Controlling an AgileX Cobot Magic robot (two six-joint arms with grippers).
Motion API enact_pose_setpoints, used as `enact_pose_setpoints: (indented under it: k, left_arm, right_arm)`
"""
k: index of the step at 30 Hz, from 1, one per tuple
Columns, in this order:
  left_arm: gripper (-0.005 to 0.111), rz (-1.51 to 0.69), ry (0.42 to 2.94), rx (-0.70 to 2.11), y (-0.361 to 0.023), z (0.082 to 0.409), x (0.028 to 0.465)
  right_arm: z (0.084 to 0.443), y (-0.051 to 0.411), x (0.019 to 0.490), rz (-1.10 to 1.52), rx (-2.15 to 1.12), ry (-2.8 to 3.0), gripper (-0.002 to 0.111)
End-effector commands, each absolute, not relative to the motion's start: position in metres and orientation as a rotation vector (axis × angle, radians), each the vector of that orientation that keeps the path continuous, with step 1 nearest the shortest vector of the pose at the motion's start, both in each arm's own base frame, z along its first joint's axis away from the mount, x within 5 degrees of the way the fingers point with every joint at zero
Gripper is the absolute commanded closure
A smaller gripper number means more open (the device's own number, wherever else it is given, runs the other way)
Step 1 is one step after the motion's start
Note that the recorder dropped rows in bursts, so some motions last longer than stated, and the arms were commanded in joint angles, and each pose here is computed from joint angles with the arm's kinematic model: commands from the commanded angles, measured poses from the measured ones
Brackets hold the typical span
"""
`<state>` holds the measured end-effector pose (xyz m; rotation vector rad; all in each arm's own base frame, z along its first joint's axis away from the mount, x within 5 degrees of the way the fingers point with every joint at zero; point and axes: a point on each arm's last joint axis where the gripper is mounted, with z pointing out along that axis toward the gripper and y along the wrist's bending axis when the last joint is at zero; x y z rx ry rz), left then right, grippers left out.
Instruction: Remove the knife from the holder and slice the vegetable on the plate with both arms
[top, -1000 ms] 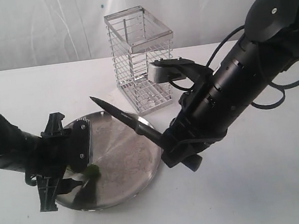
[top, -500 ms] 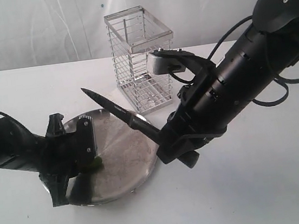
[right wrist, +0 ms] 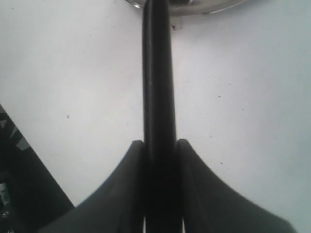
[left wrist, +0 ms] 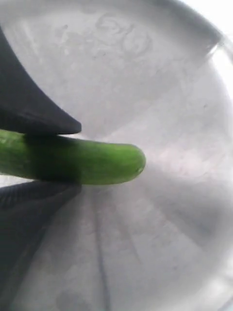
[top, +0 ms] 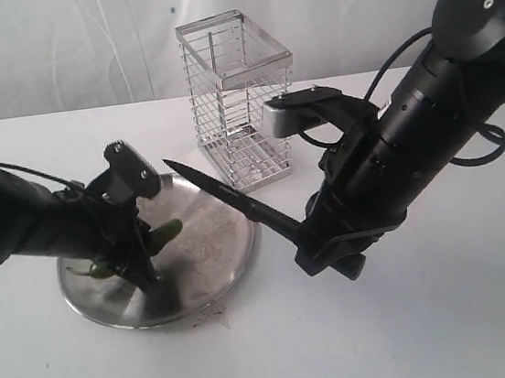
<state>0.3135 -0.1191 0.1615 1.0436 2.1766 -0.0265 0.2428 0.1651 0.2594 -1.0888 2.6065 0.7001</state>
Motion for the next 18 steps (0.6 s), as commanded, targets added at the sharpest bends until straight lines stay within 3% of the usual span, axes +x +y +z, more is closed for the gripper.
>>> enact_pose_setpoints:
  k: [1, 9, 14, 18]
  left_arm:
    - [0.096, -0.064, 2.102, 0.946, -0.124, 0.195, 0.320]
    - [0.096, -0.156, 2.187, 0.748, -0.124, 0.189, 0.322]
    - [0.083, -0.193, 2.247, 0.556, -0.122, 0.184, 0.325]
    - [0.082, -0.182, 2.288, 0.507, -0.118, 0.175, 0.321]
  right_arm:
    - [0.261, 0.163, 0.244, 0.653, -1.067, 2.596, 0.100]
    - [0.259, 0.159, 0.246, 0.585, -1.062, 2.607, 0.100]
    - [0.253, 0.154, 0.249, 0.483, -1.092, 2.644, 0.100]
    - [0.241, 0.159, 0.252, 0.433, -1.148, 2.659, 0.101]
